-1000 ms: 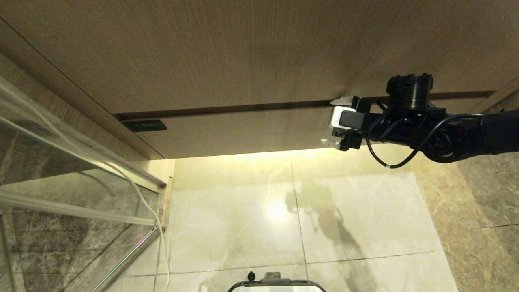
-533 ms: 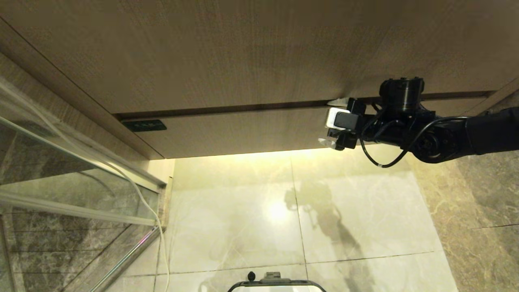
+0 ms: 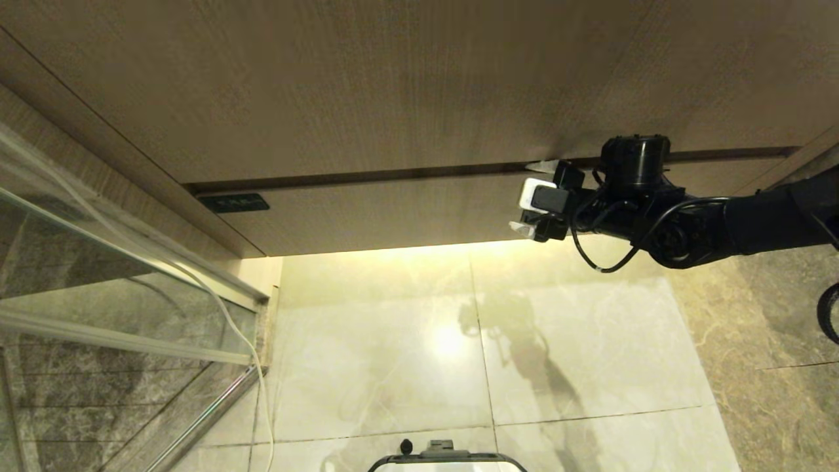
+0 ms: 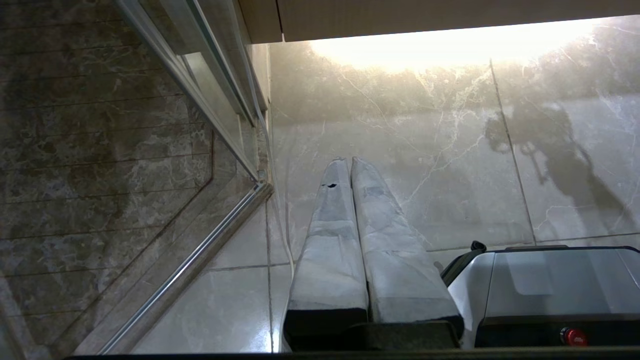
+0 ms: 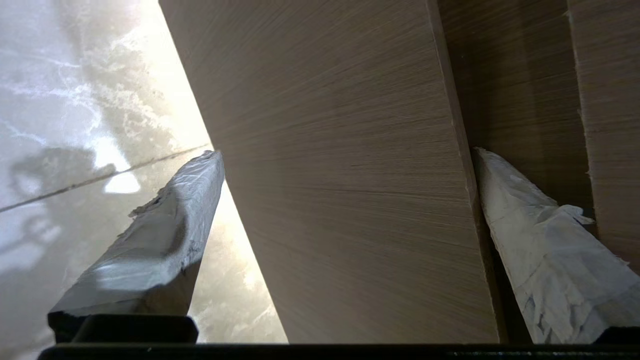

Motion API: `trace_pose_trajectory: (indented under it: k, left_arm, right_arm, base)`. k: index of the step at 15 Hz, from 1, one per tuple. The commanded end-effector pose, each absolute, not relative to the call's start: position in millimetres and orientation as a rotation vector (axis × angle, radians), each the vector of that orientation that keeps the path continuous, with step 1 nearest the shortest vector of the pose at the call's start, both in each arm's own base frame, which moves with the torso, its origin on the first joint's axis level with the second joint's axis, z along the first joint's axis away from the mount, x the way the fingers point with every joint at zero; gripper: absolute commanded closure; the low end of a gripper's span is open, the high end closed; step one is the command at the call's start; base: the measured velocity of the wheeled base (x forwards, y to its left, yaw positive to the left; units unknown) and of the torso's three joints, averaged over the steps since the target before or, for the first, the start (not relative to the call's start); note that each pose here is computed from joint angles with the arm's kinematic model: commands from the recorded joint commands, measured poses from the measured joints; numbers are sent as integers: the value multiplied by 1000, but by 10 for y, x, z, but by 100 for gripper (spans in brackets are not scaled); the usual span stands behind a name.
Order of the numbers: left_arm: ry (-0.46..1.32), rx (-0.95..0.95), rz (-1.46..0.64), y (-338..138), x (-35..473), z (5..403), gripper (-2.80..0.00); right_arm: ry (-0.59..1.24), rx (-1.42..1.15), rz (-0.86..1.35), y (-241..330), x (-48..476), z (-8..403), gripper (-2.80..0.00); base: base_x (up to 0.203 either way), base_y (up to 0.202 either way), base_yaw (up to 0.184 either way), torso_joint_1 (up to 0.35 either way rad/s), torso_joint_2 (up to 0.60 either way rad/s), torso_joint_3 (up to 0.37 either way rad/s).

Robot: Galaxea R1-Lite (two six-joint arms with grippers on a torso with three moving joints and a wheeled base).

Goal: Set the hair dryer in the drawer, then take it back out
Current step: Pull open the drawer

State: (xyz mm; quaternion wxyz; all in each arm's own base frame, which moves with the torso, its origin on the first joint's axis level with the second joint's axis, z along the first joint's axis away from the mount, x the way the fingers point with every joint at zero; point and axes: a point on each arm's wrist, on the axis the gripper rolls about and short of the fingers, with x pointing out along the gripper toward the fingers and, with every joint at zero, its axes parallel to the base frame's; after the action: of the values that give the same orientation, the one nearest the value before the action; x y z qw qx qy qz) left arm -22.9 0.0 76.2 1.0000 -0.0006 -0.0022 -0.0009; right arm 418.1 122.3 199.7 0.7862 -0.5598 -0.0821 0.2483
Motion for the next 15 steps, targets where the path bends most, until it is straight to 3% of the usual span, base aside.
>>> trace_pose_trajectory:
  k: [1, 7, 15]
  left_arm:
    - [-3, -2, -2, 1, -228, 763, 0]
    - [-3, -2, -2, 0, -228, 763, 0]
    - [-3, -2, 0, 1, -228, 763, 0]
  right_arm:
    - [-149, -1212, 558, 1236, 4218, 1889, -280]
    - [88, -1149, 710, 1182, 4066, 1750, -280]
    - [214, -1114, 766, 1080, 3790, 1799, -280]
  base:
    - [0, 0, 0, 0, 0, 0]
    - [0, 0, 0, 0, 0, 0]
    - [0, 0, 0, 0, 0, 0]
